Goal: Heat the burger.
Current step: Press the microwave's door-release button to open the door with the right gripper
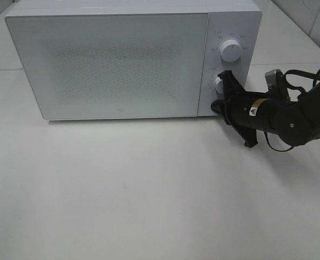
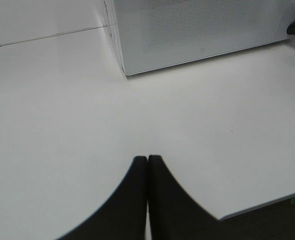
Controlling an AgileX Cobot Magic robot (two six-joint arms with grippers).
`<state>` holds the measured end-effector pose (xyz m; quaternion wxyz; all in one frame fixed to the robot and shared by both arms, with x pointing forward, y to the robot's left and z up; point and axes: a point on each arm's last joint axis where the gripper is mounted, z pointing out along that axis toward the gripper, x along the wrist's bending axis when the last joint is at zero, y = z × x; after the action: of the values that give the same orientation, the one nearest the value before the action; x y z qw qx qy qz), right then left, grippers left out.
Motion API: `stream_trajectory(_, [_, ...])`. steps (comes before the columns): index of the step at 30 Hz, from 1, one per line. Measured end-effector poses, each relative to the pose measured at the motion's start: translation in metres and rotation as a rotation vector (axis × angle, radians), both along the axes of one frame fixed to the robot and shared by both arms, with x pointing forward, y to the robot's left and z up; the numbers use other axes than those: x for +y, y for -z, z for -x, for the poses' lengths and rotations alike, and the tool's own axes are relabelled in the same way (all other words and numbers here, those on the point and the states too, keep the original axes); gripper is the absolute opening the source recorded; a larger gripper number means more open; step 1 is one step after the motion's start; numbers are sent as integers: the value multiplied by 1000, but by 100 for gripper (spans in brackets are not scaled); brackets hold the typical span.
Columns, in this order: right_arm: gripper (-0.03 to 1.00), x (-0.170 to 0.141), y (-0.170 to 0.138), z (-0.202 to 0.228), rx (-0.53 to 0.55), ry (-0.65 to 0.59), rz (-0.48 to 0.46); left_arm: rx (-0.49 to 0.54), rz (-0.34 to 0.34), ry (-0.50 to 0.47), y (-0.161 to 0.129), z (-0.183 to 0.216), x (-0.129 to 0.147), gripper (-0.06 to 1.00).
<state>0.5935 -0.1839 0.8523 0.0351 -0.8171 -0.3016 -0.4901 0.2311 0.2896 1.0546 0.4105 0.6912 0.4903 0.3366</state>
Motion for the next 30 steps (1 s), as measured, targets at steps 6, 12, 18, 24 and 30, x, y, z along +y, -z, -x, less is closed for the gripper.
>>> stream_trajectory(6, [0, 0, 0, 0, 4, -8, 7, 0, 0, 0, 0, 0, 0, 0])
stream_trajectory(12, [0, 1, 0, -2, 12, -27, 27, 0, 0, 0, 0, 0, 0, 0])
stream_trajectory(18, [0, 1, -2, -6, 24, -39, 50, 0, 0, 0, 0, 0, 0, 0])
stream_trajectory(24, [0, 1, -2, -6, 24, -44, 53, 0, 0, 0, 0, 0, 0, 0])
stream_trajectory(30, [0, 2, -2, -6, 20, -67, 65, 0, 0, 0, 0, 0, 0, 0])
